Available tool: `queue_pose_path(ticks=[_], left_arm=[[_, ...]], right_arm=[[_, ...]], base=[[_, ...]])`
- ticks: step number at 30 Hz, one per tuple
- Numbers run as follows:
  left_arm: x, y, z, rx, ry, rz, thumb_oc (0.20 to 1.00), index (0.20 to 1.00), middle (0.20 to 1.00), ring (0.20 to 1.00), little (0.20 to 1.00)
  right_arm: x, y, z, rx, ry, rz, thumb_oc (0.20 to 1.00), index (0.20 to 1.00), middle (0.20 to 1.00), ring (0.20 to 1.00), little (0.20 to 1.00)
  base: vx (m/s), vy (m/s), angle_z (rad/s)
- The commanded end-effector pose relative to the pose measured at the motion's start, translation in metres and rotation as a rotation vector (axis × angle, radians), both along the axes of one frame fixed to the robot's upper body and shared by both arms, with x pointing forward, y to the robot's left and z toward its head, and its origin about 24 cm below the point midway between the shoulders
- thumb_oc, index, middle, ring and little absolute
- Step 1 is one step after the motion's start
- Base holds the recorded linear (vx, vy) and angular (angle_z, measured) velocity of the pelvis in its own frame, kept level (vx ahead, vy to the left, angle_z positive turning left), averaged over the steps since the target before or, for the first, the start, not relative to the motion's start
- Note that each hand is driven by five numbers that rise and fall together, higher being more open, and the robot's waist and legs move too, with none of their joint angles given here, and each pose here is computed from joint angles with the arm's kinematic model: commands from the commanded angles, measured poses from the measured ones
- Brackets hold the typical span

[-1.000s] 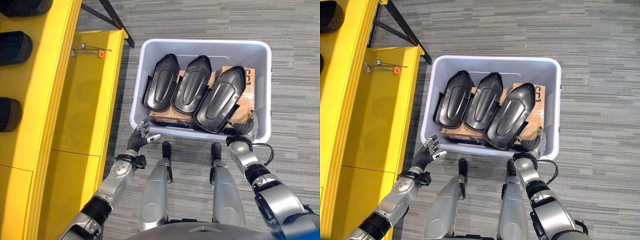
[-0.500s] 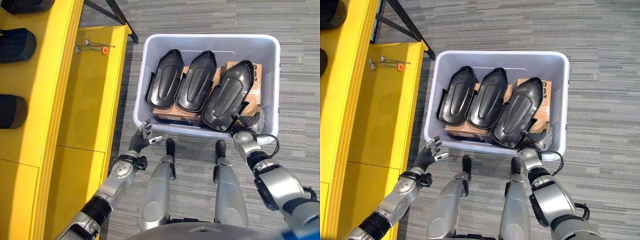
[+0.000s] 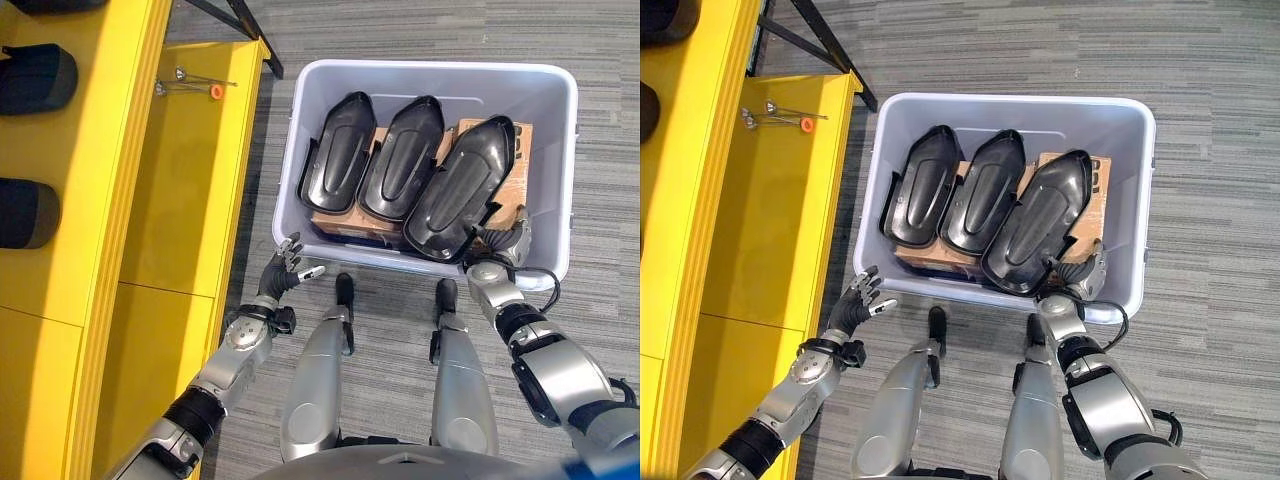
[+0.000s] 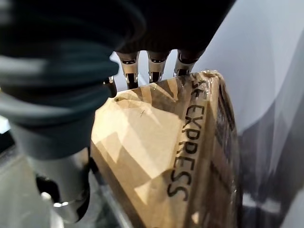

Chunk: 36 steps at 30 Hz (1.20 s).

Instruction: Move parts from the plastic box to the shelf.

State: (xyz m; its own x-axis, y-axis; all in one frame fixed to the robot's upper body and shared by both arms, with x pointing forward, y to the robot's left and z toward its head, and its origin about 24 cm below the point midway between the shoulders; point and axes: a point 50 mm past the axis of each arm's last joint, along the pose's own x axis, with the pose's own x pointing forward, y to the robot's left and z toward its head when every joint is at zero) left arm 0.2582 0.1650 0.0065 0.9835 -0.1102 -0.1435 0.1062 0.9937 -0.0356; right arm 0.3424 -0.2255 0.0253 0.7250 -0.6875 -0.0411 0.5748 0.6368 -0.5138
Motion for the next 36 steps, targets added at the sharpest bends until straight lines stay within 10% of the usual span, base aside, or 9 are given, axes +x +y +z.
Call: queue_pose_path(ticks=[1,3,5,10,36], left_arm=[[-0.002,-0.008,0.014,-0.009,-0.079,-0.055,1.000,1.000,1.000,1.000,1.000],[0.000,-0.009,0.015,-0.004,-0.085,-0.061,1.000,1.000,1.000,1.000,1.000],[0.001,-0.009,0.016,0.002,-0.089,-0.062,1.000,1.000,1.000,1.000,1.000],[0.002,-0.010,0.016,0.002,-0.093,-0.066,1.000,1.000,1.000,1.000,1.000],[0.001,0.000,0.010,0.011,-0.066,-0.025,1.000,1.000,1.000,1.000,1.000]], right_arm=[[0.007,0.022,0.001,-0.072,0.040,0.118,1.000,1.000,1.000,1.000,1.000],[0.007,0.019,0.000,-0.109,0.071,0.121,1.000,1.000,1.000,1.000,1.000],[0.007,0.016,-0.002,-0.157,0.121,0.130,0.586,0.586,0.586,0.586,0.586],[0.004,0.012,-0.008,-0.186,0.188,0.143,0.200,0.200,0.200,0.200,0.200],[-0.011,-0.010,-0.021,-0.159,0.206,0.093,0.200,0.200,0.200,0.200,0.200]], base=[[0.01,0.003,0.12],[0.00,0.009,0.15],[0.00,0.020,0.08],[-0.01,0.016,0.09],[0.00,0.002,0.01]])
